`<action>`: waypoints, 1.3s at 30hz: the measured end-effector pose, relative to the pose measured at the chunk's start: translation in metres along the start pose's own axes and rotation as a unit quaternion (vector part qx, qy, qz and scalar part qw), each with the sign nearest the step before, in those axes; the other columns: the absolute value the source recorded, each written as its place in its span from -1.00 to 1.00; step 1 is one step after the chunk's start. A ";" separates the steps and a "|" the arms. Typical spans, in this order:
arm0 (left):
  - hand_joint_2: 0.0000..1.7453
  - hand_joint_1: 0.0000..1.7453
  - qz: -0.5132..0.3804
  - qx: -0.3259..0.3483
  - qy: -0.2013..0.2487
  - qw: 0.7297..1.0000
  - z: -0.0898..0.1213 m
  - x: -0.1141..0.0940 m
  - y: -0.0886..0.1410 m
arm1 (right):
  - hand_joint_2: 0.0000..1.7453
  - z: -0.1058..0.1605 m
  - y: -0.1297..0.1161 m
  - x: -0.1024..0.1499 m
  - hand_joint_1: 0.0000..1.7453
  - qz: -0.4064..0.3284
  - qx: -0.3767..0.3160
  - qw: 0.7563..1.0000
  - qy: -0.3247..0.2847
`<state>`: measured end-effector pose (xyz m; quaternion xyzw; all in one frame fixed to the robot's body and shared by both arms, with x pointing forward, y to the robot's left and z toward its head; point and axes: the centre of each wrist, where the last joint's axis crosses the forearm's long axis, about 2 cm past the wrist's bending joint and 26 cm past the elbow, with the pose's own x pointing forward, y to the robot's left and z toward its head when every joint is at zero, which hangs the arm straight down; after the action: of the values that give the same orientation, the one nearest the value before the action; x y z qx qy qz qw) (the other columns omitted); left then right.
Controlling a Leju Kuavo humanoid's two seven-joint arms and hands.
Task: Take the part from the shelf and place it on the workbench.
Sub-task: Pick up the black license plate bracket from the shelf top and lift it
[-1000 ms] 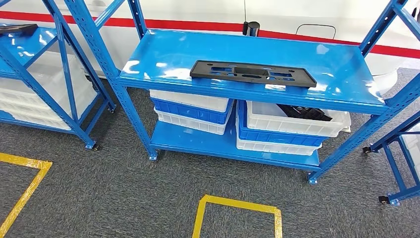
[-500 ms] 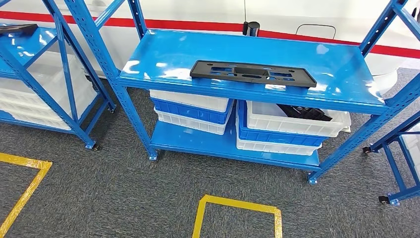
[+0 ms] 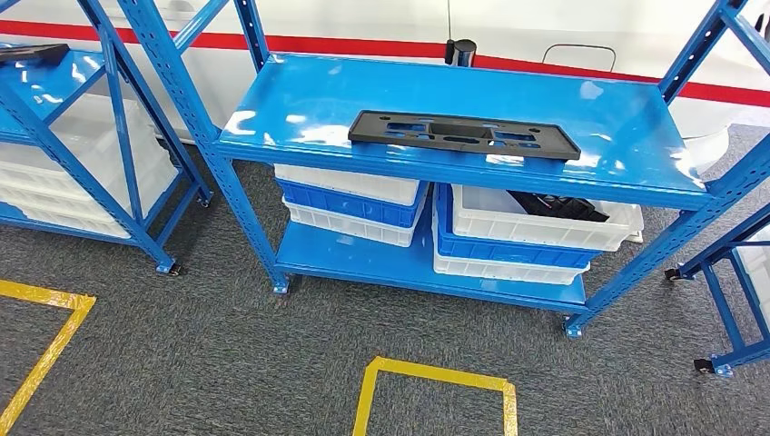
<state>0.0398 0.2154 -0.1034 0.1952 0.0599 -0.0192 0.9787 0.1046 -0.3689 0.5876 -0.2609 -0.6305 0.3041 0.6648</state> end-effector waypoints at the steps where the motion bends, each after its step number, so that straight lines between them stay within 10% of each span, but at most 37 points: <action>1: -1.00 -1.00 0.000 0.000 0.000 1.000 0.000 0.000 0.000 | 1.00 0.000 0.000 0.000 -1.00 0.000 0.000 1.000 0.000; 5: -1.00 -1.00 0.000 0.000 0.000 1.000 0.000 0.000 0.000 | 1.00 0.000 0.000 0.000 -1.00 0.000 0.000 1.000 0.000; 9: 1.00 -1.00 0.000 0.000 0.000 1.000 0.000 0.000 0.000 | 1.00 0.000 0.000 0.000 -1.00 0.000 0.000 1.000 0.000; 20: 1.00 -1.00 0.000 0.000 0.000 1.000 0.000 0.000 0.000 | 1.00 0.000 0.000 0.000 -1.00 0.000 0.000 1.000 0.000; 21: 1.00 -1.00 0.000 0.000 0.000 1.000 0.000 0.000 0.000 | 0.50 0.000 0.000 0.000 -1.00 0.000 0.000 1.000 0.000; 24: 1.00 -1.00 0.000 0.000 0.000 1.000 0.000 0.000 0.000 | 0.50 0.000 0.000 0.000 -1.00 0.000 0.000 1.000 0.000; 25: 1.00 -1.00 0.000 0.000 0.000 1.000 0.000 0.000 0.000 | 1.00 0.000 0.000 0.000 -1.00 0.000 0.000 1.000 0.000; 31: 1.00 -1.00 0.000 -0.009 -0.006 1.000 -0.001 0.000 0.000 | 1.00 -0.014 -0.017 -0.007 -1.00 -0.021 -0.027 0.999 -0.017; 35: 1.00 -1.00 0.002 -0.019 -0.010 1.000 -0.002 -0.002 0.002 | -1.00 -0.029 -0.033 -0.017 -1.00 -0.043 -0.048 0.997 -0.037; 39: 1.00 -1.00 0.003 -0.029 -0.015 0.999 -0.004 -0.003 0.004 | -1.00 -0.046 -0.047 -0.033 -1.00 -0.070 -0.070 0.994 -0.051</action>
<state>0.0363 0.2207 -0.1052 0.1668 0.0456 -0.0172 0.9848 0.1535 -0.4239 0.5963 -0.2462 -0.6996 0.2253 0.6318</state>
